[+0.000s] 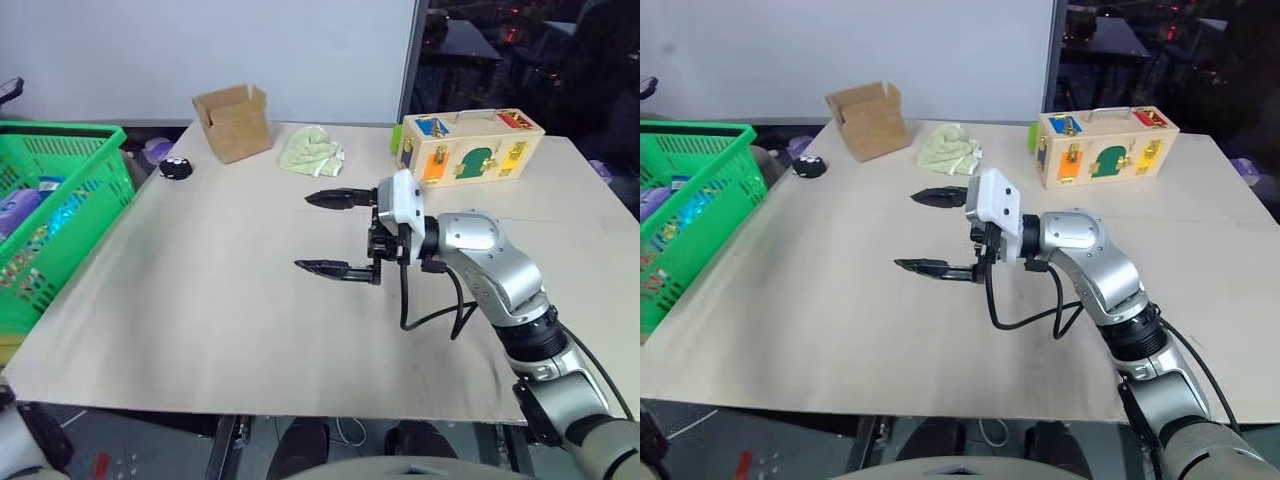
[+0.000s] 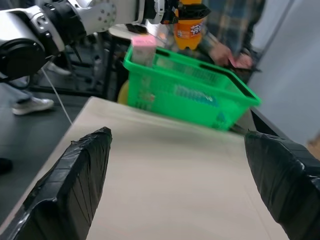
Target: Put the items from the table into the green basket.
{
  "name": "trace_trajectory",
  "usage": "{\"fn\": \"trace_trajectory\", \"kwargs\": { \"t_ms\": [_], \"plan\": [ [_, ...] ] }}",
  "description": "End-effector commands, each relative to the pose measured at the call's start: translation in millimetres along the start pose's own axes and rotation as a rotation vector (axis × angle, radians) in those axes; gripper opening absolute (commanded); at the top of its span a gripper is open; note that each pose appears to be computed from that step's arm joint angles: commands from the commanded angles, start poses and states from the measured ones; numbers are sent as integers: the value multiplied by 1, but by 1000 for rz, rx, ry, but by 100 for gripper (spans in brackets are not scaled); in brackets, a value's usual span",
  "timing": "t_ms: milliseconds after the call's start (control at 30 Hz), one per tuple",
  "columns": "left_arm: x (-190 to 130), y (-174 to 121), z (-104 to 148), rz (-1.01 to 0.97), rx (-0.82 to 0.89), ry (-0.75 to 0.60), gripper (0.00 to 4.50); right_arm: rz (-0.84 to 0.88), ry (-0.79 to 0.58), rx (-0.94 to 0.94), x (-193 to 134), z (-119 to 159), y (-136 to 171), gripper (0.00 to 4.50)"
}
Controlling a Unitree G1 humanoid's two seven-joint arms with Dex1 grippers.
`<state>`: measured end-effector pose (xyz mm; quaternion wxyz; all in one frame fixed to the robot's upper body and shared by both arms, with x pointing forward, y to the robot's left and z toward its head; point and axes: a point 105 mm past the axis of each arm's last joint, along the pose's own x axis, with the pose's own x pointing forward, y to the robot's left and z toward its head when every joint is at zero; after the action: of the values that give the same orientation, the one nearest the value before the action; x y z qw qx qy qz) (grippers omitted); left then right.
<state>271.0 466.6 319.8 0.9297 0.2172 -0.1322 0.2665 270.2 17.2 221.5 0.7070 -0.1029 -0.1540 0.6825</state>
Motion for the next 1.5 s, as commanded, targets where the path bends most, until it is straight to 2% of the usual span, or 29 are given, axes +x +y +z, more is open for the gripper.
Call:
{"fn": "trace_trajectory", "kwargs": {
  "t_ms": [33,200,400,700,967,1200,1500],
  "plan": [
    [12,27,3,72,92,1,273,13,-41,-52,3,13,-2,450],
    [22,34,-19,95,120,78,273,16,-61,-55,2,16,-2,450],
    [16,49,-39,149,111,140,273,28,-90,-43,4,23,-1,450],
    [9,62,-41,183,75,142,273,27,-107,-33,11,28,-3,450],
    [18,43,-37,82,-30,121,273,-56,-128,22,14,32,-15,450],
    [20,26,-52,37,-11,175,273,-146,-126,60,15,38,-26,450],
    [22,19,-57,33,-15,188,273,-184,-106,58,11,37,-28,450]
  ]
}}
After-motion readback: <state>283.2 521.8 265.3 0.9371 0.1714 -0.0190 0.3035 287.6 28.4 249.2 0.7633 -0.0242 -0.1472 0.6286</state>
